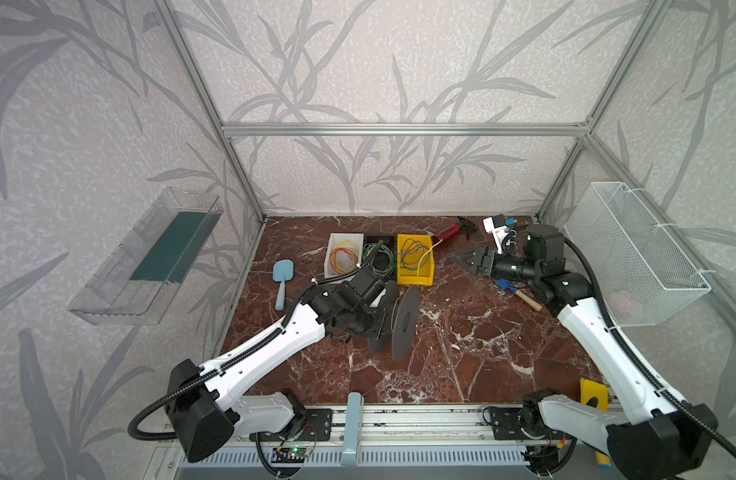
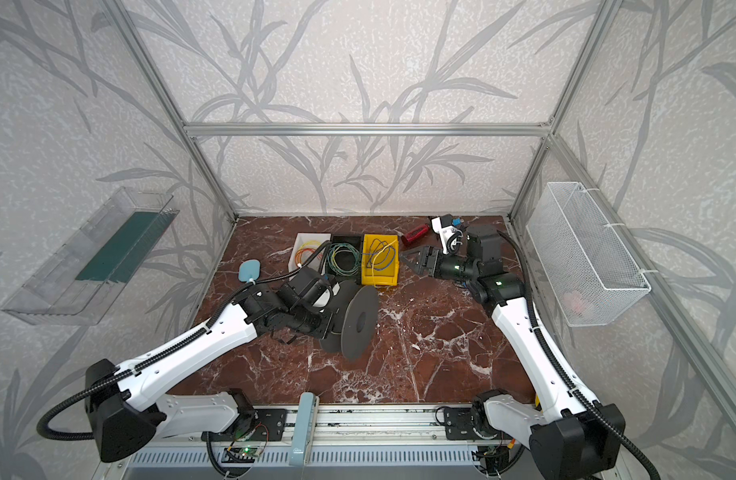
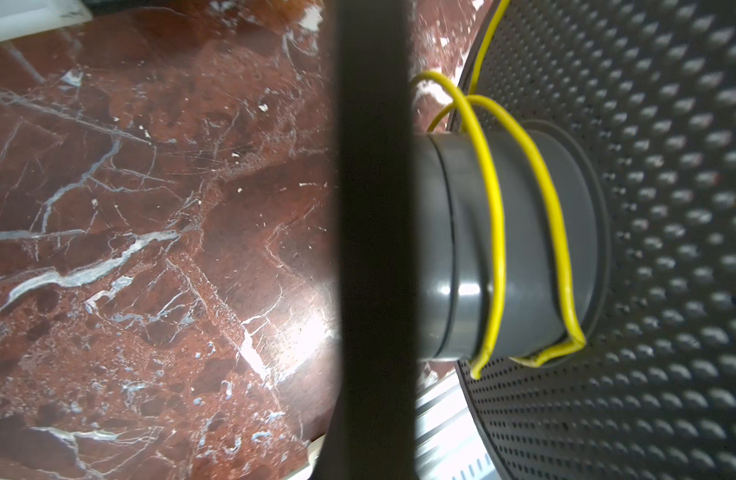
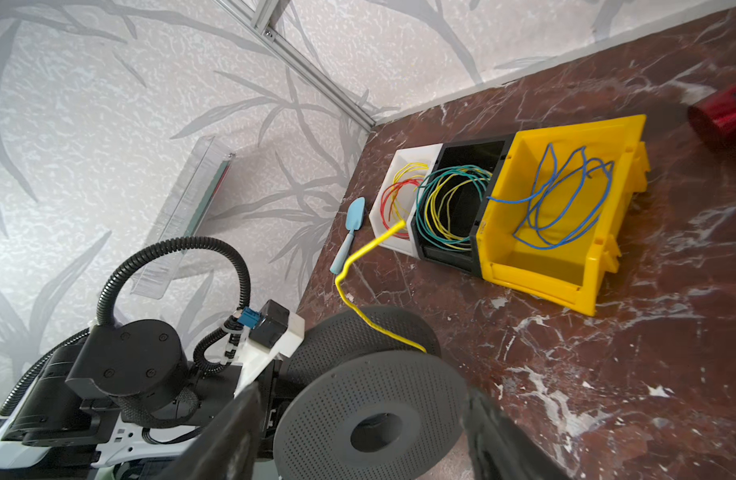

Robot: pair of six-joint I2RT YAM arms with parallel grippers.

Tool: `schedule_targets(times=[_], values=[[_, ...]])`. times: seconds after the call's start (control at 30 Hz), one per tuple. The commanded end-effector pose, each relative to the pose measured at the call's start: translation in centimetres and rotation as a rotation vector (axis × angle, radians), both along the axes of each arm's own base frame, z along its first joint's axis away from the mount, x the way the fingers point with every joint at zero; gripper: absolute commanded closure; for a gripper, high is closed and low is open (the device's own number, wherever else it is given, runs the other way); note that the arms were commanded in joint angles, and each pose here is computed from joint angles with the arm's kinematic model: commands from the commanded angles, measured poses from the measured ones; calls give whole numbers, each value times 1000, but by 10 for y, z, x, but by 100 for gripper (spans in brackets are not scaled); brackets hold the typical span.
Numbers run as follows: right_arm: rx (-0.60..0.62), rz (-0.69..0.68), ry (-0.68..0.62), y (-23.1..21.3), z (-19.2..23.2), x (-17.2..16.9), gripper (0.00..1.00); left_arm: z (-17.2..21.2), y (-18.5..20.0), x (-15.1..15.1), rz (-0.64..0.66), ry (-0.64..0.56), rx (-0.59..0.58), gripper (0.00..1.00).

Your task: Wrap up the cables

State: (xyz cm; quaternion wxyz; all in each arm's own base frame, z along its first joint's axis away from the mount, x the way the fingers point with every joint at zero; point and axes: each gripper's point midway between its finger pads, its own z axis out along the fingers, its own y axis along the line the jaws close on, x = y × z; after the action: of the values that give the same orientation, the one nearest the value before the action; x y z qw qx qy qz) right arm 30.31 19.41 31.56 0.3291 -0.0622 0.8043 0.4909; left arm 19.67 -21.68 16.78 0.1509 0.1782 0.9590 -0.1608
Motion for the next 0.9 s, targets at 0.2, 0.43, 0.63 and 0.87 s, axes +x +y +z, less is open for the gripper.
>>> schedule_targets(times=[0.2, 0.43, 0.63, 0.87], values=[[51, -55, -16, -4, -5, 31, 24, 6, -7, -3, -108, -63, 9, 100], [102, -79, 30, 1, -18, 65, 26, 6, -9, -4, -124, -73, 6, 100], [182, -23, 58, 11, -15, 68, 30, 2, -10, -5, -123, -73, 6, 100], [192, -20, 63, 12, -14, 68, 49, 0, -10, -5, -130, -79, 8, 100]])
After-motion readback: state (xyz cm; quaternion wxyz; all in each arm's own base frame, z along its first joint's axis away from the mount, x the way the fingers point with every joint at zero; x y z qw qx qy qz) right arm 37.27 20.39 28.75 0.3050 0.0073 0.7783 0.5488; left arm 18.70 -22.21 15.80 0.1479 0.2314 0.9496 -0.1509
